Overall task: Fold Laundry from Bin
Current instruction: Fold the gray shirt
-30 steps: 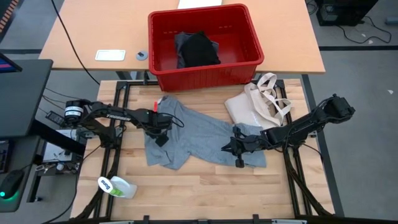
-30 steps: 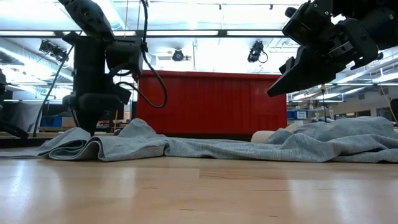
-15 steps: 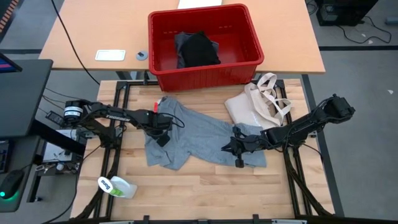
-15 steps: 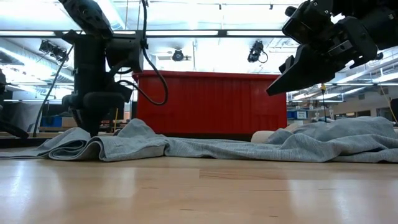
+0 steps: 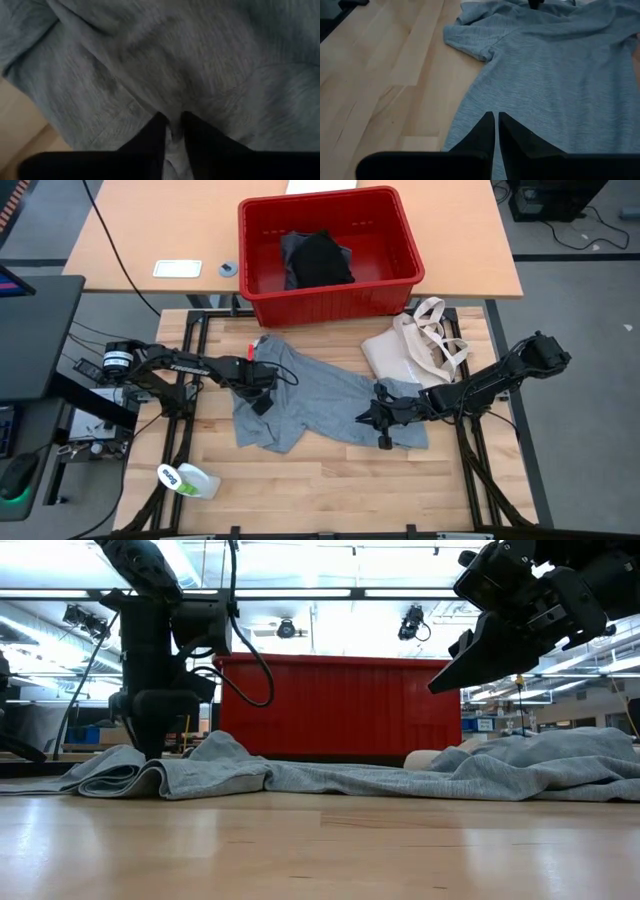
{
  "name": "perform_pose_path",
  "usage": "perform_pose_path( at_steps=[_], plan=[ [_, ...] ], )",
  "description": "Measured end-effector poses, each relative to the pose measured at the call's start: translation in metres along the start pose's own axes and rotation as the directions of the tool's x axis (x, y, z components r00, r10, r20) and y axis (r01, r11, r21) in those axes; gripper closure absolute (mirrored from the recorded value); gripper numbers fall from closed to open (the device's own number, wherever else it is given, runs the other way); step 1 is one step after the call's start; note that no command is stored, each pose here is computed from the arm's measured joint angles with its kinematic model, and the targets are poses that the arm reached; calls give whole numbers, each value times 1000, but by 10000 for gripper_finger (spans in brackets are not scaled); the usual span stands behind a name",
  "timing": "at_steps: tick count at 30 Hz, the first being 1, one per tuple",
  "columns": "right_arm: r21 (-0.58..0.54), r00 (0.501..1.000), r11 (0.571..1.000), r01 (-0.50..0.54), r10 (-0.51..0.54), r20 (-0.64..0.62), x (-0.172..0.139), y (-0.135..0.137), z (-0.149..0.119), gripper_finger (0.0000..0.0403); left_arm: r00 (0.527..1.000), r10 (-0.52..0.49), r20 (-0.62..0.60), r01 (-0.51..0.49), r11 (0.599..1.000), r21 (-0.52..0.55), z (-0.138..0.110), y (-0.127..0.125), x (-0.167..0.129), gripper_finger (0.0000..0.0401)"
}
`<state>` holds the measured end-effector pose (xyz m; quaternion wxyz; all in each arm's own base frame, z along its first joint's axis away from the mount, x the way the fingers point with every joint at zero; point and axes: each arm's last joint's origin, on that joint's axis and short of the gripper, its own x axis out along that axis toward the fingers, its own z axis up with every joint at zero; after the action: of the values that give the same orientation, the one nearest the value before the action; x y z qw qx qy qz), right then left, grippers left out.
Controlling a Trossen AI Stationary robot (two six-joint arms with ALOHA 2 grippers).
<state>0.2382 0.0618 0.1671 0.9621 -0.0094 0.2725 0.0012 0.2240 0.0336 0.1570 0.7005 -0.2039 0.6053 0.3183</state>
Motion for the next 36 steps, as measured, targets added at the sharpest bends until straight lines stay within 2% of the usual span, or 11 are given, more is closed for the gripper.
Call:
perform_pose_path(
  at_steps=[2, 4, 9, 14, 21, 28, 32, 34, 36],
  plan=[
    [0, 1000, 1000, 0, 0, 0, 0, 0, 0, 369, 1000, -5, -4, 5, 1000, 14, 0, 0, 0, 376],
    [0, 1000, 1000, 0, 0, 0, 0, 0, 0, 369, 1000, -2, -9, 2, 1000, 20, -1, 0, 0, 390],
    [0, 1000, 1000, 0, 0, 0, 0, 0, 0, 369, 999, 9, -33, -8, 1000, 25, 2, 0, -8, 395],
    [0, 1000, 1000, 0, 0, 0, 0, 0, 0, 369, 999, 9, -36, -7, 999, 53, 17, -5, -41, 397],
    [0, 1000, 1000, -1, 1, 0, 0, 0, 0, 369, 981, 107, -161, -99, 993, 57, 17, 4, -74, 395],
    [0, 1000, 1000, -1, 1, -1, 0, 0, 0, 369, 924, 235, -300, -222, 972, 76, 2, 16, -78, 392],
    [0, 1000, 1000, -1, 1, 0, 0, 0, 0, 369, 911, 326, -251, -314, 945, 90, 1, 20, -76, 391],
    [1, 1000, 1000, -1, 1, 4, 0, 0, 0, 369, 919, 324, -226, -314, 946, 78, 1, 19, -70, 390],
    [2, 1000, 1000, -2, 2, 9, 0, 0, 1, 369, 934, 284, -218, -273, 959, 78, 1, 16, -61, 390]
  ],
)
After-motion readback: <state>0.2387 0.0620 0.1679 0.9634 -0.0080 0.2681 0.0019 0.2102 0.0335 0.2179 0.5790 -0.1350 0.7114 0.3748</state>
